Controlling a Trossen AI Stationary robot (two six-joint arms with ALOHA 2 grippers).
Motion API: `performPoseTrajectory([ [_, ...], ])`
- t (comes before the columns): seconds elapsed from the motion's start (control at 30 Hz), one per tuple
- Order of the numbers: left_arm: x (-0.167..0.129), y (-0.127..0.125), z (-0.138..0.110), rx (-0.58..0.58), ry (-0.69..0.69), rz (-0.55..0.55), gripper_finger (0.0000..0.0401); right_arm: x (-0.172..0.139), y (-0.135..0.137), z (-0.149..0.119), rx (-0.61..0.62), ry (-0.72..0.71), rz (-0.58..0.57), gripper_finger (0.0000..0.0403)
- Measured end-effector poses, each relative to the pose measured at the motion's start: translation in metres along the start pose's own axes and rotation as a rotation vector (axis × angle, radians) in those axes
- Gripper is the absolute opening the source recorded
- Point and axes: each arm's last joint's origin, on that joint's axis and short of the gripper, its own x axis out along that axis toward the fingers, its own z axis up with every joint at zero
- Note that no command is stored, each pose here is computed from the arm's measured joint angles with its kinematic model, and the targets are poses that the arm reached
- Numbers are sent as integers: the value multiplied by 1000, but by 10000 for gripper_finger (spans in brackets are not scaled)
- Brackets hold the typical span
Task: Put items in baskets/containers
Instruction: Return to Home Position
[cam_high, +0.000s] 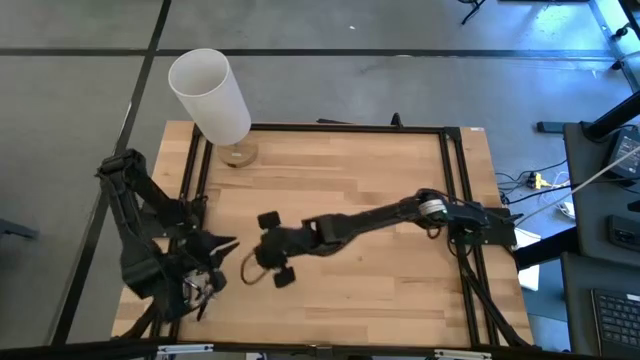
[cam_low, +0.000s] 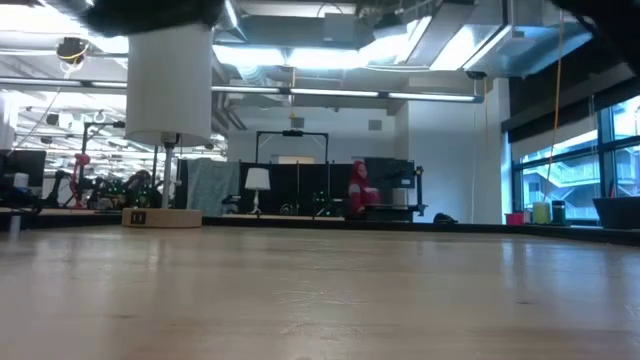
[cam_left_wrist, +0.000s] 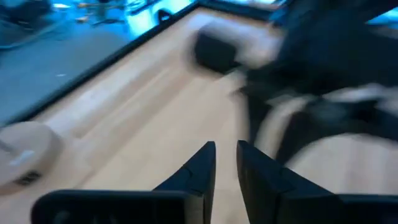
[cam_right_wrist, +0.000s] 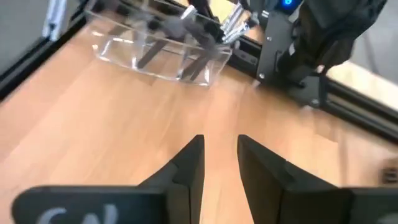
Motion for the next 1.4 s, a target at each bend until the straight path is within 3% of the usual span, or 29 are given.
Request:
performPoseTrajectory([
  [0.17, 28, 2, 14, 66, 36, 120, 42, -36, 9, 10, -33, 106, -25, 96],
  [0.27, 45, 0, 22, 109, 65, 160, 32, -45, 15, 14, 16, 93, 69, 96],
  [0.43, 68, -9, 32, 165, 56, 160, 24, -47, 62, 9, 30, 132, 197, 96],
  [0.53, 76, -21, 32, 218, 18, 138, 22, -47, 97, -3, 24, 187, 215, 96],
  [0.67, 83, -36, 26, 294, -35, 134, 22, -66, 120, -19, 14, 235, 36, 96],
  [0.8, 94, -39, 25, 305, -28, 164, 22, -94, 118, -52, 109, 259, -102, 96],
  [1.03, 135, -42, 26, 310, 28, 174, 22, -162, 95, -104, 309, -97, -102, 96],
  [1.23, 184, -46, 18, 352, -50, 14, 22, -219, 66, -149, 394, -381, -78, 96],
  [1.4, 212, -23, 28, 344, -142, -66, 22, -247, 49, -192, 444, -539, -103, 96],
])
